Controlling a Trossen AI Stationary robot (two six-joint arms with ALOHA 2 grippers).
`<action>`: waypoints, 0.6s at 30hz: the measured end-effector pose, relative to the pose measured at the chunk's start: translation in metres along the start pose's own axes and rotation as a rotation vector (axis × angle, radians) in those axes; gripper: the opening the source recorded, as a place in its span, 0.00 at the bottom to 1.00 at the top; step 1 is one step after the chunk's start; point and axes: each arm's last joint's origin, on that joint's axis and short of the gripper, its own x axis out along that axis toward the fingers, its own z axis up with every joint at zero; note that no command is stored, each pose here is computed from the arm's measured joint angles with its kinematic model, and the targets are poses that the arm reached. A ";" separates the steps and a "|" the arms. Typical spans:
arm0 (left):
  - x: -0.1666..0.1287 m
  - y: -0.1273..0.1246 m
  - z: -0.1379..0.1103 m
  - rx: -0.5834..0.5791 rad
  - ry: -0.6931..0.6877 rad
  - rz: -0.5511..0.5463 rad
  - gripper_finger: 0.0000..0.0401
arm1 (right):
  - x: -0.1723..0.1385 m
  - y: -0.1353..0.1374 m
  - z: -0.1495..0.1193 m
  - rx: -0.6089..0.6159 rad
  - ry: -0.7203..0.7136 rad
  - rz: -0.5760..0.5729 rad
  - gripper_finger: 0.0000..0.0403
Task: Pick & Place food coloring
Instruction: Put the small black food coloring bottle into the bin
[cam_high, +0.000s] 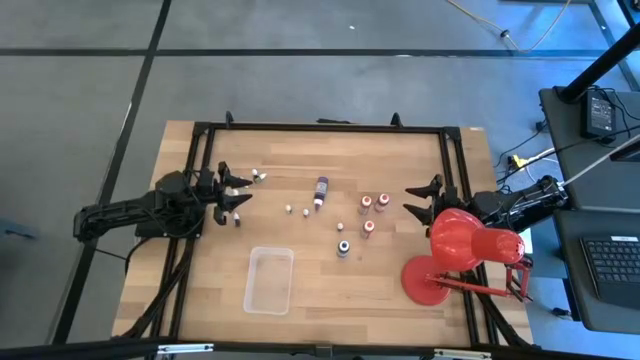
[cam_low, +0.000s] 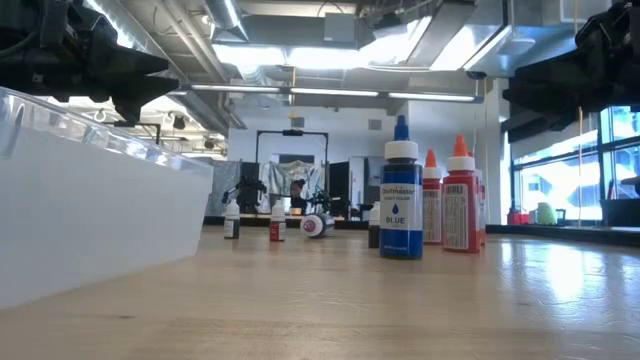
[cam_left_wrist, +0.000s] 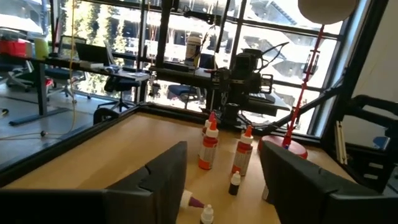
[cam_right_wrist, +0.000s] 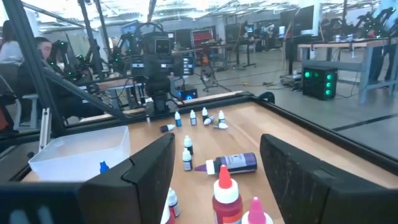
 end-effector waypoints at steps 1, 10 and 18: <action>0.000 0.000 0.000 -0.001 0.000 0.000 0.54 | 0.000 0.000 0.000 0.003 0.000 0.000 0.59; 0.000 0.000 0.000 -0.001 -0.003 0.015 0.58 | 0.000 0.000 0.000 0.003 0.000 0.000 0.59; 0.002 0.007 0.007 -0.076 0.157 0.309 0.57 | 0.000 0.000 0.000 0.000 0.000 0.000 0.59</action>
